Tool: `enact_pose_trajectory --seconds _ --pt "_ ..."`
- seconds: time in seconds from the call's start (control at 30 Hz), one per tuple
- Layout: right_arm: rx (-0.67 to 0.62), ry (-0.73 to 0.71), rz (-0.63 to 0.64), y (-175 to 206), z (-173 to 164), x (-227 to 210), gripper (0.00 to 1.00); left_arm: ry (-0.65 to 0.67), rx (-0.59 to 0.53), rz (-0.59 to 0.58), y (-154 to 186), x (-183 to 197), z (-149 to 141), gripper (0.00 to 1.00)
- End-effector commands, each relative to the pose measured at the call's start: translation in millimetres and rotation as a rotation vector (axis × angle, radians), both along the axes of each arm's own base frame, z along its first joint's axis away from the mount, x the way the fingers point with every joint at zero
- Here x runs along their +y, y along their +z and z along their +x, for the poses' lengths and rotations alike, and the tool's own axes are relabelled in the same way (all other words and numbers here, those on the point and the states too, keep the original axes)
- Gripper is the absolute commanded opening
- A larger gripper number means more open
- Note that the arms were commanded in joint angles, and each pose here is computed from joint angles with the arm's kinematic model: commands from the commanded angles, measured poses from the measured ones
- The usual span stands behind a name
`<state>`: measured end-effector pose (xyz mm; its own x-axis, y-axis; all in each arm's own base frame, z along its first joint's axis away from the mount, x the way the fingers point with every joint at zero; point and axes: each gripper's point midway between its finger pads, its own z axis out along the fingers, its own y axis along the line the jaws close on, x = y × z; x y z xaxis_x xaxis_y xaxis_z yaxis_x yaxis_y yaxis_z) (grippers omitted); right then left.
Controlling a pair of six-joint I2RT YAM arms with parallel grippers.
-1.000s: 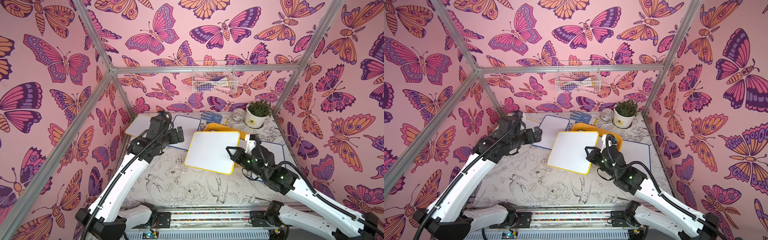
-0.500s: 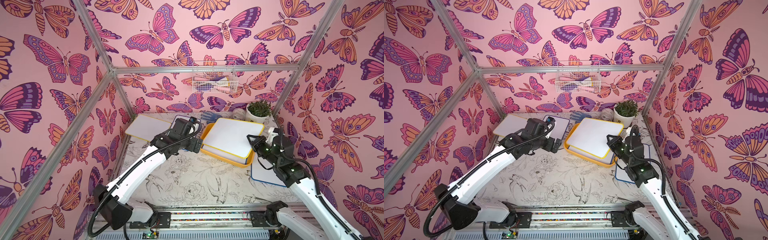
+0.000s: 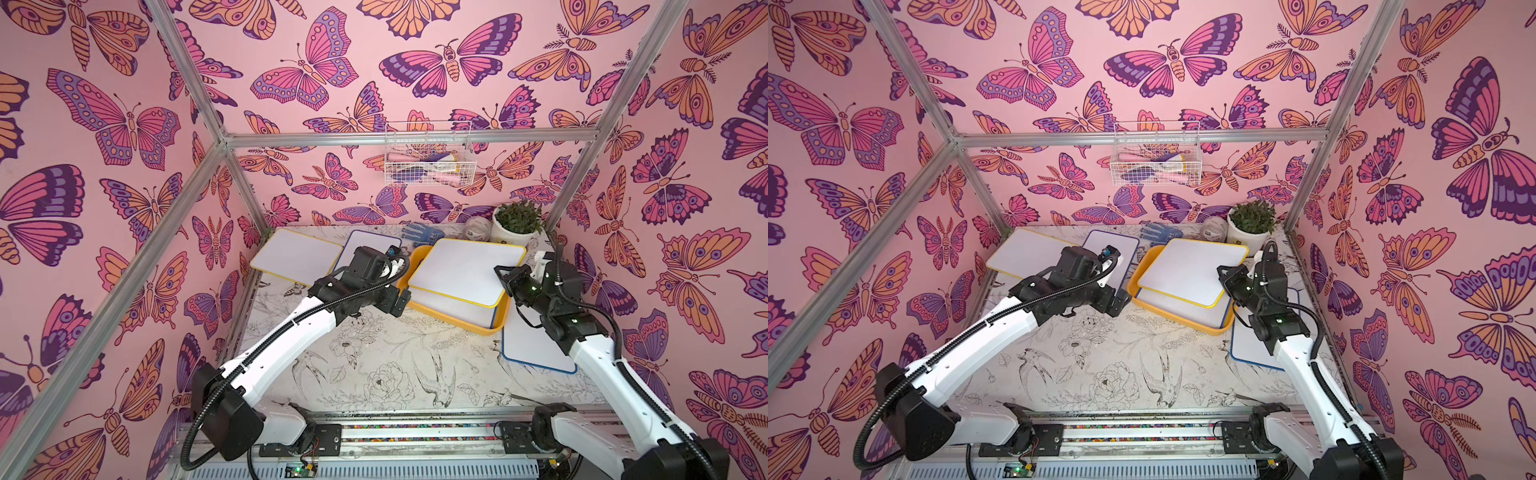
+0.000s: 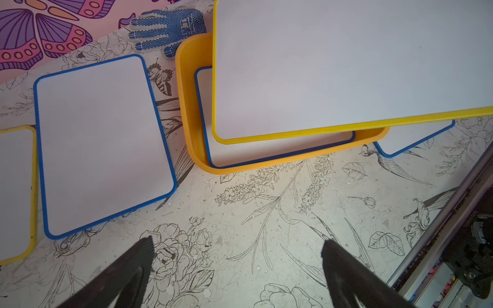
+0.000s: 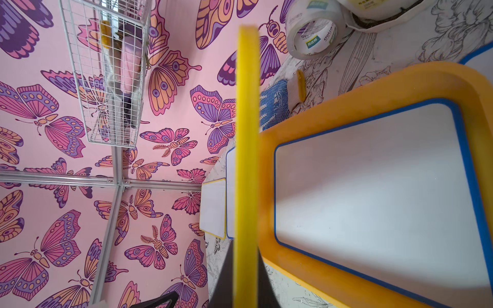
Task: Put the whiteboard into the storage box
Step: Place the whiteboard in the storage box.
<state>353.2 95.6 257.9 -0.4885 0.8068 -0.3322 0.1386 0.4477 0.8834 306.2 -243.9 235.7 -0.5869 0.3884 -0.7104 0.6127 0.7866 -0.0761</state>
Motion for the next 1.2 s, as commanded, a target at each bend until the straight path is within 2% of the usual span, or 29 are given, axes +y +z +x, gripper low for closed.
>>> enact_pose_trajectory --seconds 0.0,0.4,0.6,1.0,1.17 --pt "-0.142 0.023 0.027 35.1 16.9 3.2 0.00 -0.023 -0.005 -0.021 -1.5 -4.1 -2.4 1.00" --pt "-0.091 0.029 0.055 0.9 53.5 2.8 0.00 -0.004 -0.008 0.023 -13.1 3.0 2.5 1.00" --pt "-0.060 0.052 0.068 -14.5 61.3 5.7 0.00 0.004 -0.001 0.027 -16.1 4.3 4.2 0.99" --pt "-0.062 0.038 0.028 -28.9 19.8 -2.3 0.00 0.019 0.013 0.014 -17.8 5.2 5.6 0.99" --pt "-0.035 0.059 0.043 -42.9 15.9 1.5 0.00 0.020 0.020 0.012 -19.9 4.2 5.8 0.99"
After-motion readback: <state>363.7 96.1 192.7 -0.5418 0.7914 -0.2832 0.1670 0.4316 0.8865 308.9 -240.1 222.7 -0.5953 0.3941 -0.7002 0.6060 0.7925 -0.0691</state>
